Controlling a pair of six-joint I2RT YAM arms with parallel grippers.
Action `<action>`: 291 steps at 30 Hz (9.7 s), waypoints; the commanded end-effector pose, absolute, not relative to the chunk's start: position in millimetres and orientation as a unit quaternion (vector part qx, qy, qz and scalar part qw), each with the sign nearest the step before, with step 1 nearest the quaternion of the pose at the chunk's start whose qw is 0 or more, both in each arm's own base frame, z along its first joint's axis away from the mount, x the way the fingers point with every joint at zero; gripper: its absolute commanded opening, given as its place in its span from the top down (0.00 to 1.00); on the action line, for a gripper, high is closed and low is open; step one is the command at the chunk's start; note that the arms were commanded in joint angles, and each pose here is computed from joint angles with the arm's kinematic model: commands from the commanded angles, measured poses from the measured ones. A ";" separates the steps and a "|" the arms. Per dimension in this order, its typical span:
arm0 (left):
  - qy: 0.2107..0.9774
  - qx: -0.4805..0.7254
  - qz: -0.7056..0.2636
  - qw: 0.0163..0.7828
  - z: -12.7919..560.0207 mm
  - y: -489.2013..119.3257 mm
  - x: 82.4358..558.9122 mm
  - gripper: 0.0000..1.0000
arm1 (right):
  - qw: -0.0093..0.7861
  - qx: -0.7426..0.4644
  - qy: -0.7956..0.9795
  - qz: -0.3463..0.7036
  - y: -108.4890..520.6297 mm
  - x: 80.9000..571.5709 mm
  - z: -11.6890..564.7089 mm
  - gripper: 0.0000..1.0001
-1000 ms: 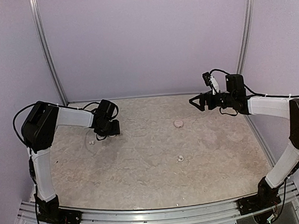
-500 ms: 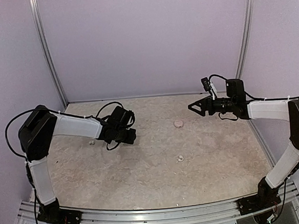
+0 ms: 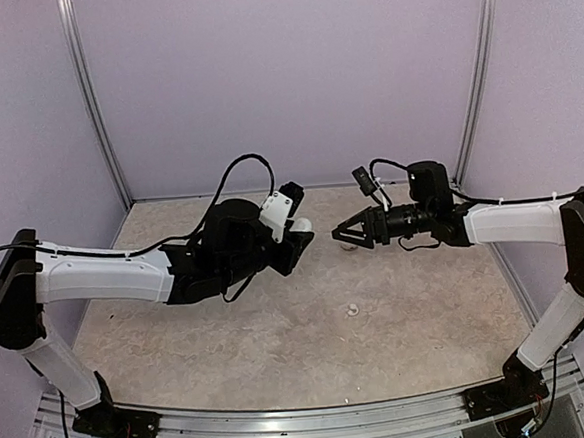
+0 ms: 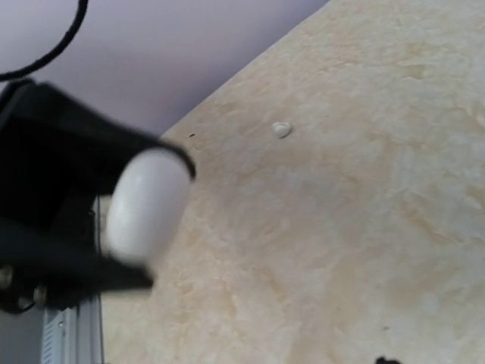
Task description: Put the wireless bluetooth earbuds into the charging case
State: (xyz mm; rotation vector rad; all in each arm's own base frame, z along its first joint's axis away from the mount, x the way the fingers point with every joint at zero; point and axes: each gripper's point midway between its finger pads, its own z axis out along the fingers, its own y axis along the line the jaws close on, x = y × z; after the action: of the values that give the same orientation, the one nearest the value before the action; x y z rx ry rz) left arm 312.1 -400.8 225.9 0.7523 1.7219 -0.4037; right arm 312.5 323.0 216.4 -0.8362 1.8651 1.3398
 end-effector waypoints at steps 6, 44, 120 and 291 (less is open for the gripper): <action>0.680 0.349 -0.165 0.624 259.8 -415.5 287.4 0.64 | 0.343 -0.352 0.680 0.544 349.5 291.4 247.8 0.31; 0.664 0.370 -0.129 0.637 251.3 -419.8 274.0 0.64 | 0.322 -0.349 0.665 0.576 368.4 273.2 254.0 0.54; 0.422 0.723 -0.220 0.500 248.8 -389.3 101.9 0.07 | 0.037 -0.538 0.530 0.655 397.1 112.1 241.0 0.94; 0.492 0.550 -0.335 0.586 344.2 -407.0 142.9 0.63 | 0.564 -0.550 0.410 0.460 351.5 133.0 336.8 0.92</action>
State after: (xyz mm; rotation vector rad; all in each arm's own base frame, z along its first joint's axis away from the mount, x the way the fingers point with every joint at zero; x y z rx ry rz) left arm 143.4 -403.4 323.9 1.3197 1.1920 -0.7643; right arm 132.9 352.1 336.8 -1.3000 0.9711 1.0698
